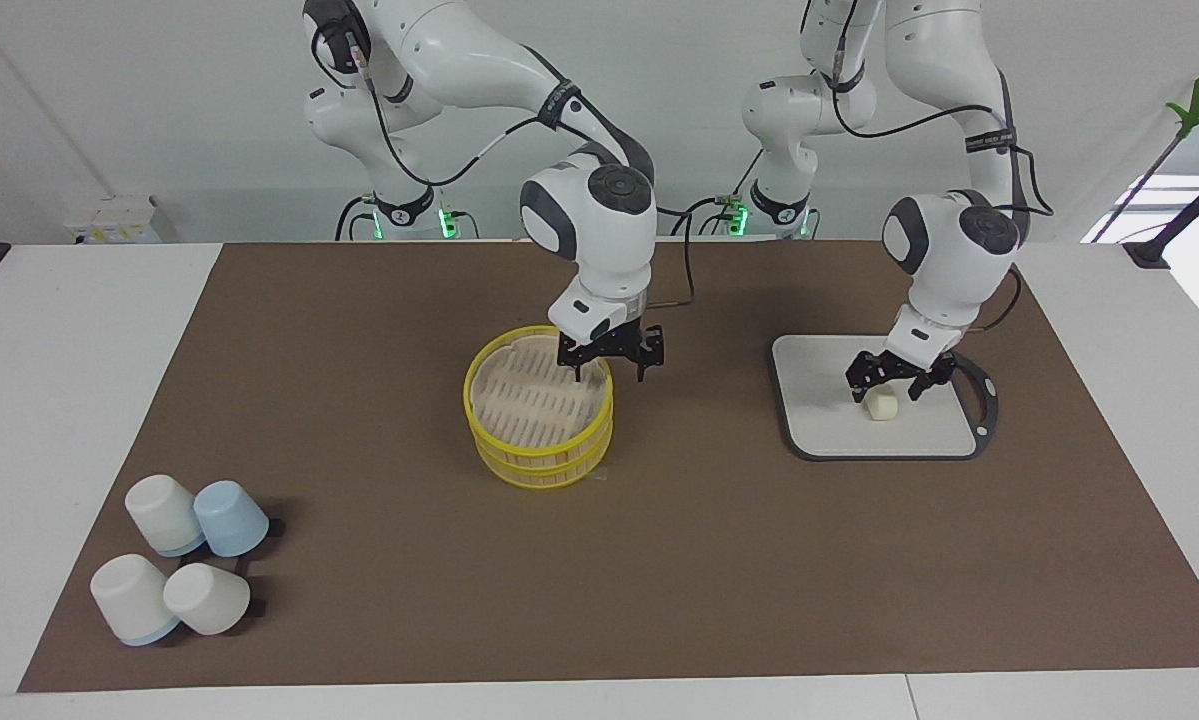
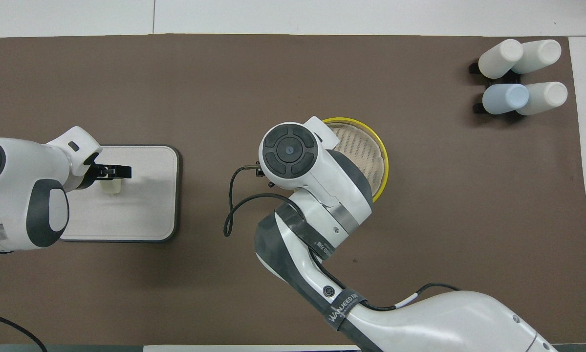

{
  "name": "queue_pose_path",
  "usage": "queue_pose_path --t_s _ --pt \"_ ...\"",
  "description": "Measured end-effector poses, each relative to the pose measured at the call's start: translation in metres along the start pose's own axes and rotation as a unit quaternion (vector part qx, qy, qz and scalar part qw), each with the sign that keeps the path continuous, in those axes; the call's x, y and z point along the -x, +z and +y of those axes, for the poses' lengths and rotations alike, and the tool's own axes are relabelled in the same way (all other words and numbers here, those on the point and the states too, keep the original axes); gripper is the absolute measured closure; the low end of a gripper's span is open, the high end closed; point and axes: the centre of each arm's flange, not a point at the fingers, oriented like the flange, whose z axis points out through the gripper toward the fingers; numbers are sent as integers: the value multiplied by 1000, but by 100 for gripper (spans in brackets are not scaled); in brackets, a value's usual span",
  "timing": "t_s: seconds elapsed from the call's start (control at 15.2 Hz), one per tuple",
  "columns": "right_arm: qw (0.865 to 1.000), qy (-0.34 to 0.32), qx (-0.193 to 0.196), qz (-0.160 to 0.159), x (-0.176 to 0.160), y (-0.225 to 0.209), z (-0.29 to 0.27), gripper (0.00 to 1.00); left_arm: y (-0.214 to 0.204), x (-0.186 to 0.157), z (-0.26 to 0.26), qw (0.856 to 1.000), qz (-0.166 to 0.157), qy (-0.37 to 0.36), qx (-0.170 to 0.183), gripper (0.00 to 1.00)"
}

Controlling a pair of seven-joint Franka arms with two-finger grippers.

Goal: Place bun in steamer
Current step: 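Grasp the bun with the left gripper while the right gripper lifts the lid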

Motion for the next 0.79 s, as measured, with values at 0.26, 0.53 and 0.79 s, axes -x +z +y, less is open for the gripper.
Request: queue_pose_path --t_s 0.26,0.53,0.79 --pt "1000 -1 3 -3 5 3 2 25 14 2 0 1000 -7 0 1 0" --pt "1000 0 1 1 4 -3 3 70 14 1 0 1000 -7 0 1 3" --pt "1000 2 14 -8 -9 -31 13 90 14 2 -2 1000 -7 -1 1 48"
